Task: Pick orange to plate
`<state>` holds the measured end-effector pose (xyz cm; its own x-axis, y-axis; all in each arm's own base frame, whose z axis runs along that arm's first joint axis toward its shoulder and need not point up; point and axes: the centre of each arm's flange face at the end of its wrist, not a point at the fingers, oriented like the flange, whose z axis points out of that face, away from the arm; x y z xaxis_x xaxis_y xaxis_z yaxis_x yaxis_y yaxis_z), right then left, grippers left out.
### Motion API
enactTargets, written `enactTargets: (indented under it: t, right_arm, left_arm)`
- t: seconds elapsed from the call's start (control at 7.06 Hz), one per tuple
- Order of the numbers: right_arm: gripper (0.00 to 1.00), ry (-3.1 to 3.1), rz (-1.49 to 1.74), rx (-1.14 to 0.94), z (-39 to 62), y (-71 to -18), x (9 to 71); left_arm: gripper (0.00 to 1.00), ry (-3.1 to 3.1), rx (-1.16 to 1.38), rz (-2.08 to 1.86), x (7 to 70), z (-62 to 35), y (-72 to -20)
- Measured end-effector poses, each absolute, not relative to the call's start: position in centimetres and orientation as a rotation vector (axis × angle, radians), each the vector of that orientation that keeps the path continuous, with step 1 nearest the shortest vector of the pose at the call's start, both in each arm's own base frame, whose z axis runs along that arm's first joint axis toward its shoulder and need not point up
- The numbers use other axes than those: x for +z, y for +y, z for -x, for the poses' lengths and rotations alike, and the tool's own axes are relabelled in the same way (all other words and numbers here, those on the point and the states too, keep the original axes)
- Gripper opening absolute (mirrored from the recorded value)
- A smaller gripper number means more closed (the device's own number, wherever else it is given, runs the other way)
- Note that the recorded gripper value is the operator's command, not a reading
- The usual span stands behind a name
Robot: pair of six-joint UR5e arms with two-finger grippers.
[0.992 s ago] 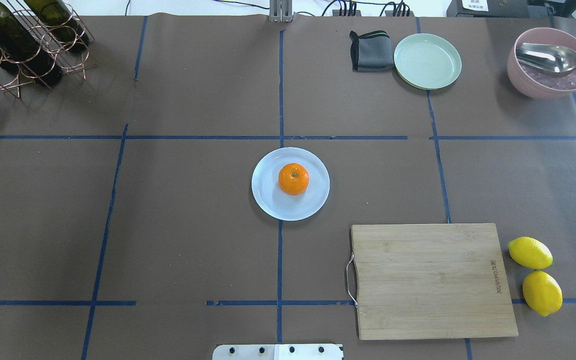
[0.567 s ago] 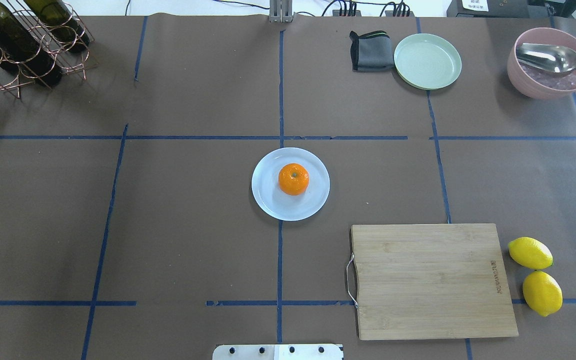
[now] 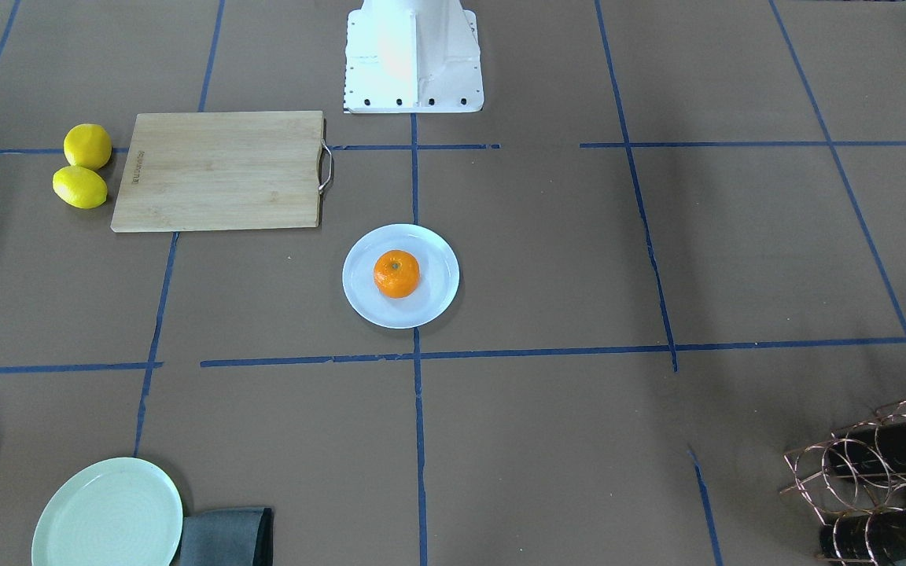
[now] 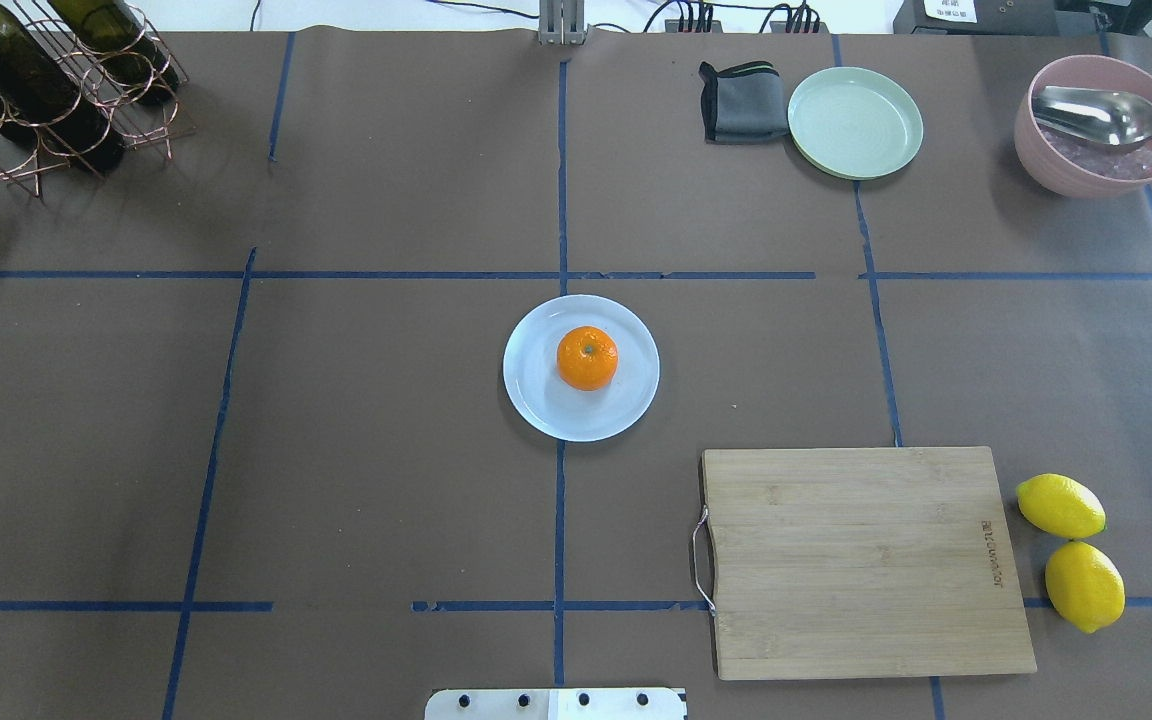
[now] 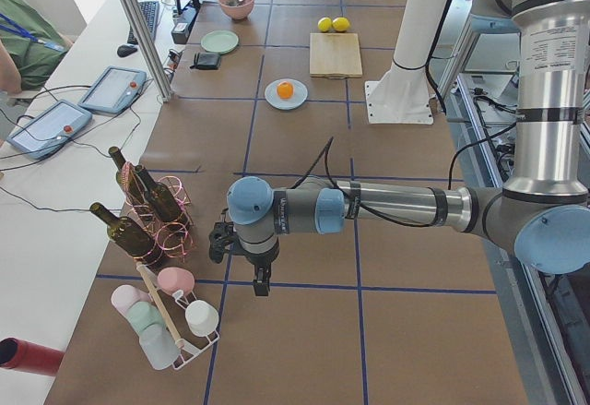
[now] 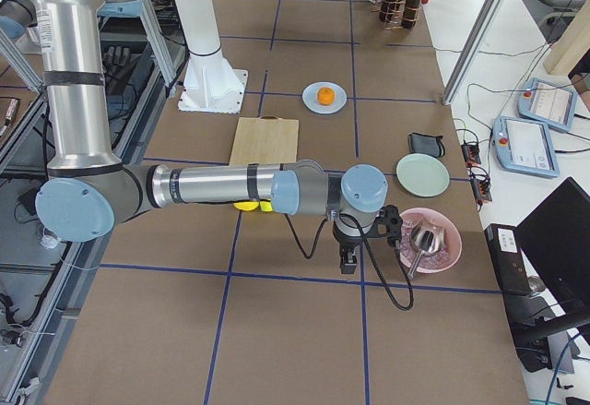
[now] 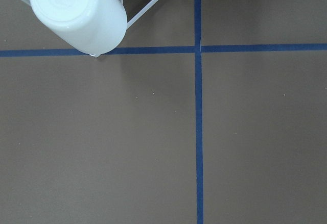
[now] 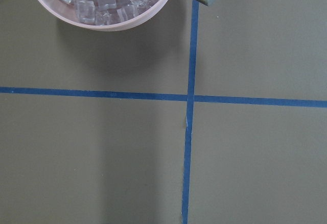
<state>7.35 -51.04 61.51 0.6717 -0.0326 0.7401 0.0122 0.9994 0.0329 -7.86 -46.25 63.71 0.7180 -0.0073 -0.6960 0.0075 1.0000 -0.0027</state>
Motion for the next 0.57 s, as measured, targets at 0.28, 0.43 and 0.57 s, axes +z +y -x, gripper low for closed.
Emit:
enactTargets:
  t: [0.28, 0.43, 0.57]
  right_arm:
    - [1.0, -0.834, -0.027, -0.026, -7.36, -51.04, 61.44]
    - [1.0, -0.834, -0.028, -0.026, -7.36, -51.04, 61.4]
    - [1.0, -0.834, -0.028, -0.026, -7.36, -51.04, 61.38]
  left_arm:
    - [1.0, 0.77, -0.023, -0.001, 63.71, 8.23, -46.18]
    - [1.0, 0.771, -0.025, 0.0, 63.73, 8.27, -46.17]
    - [1.0, 0.773, -0.026, 0.0, 63.74, 8.28, -46.17]
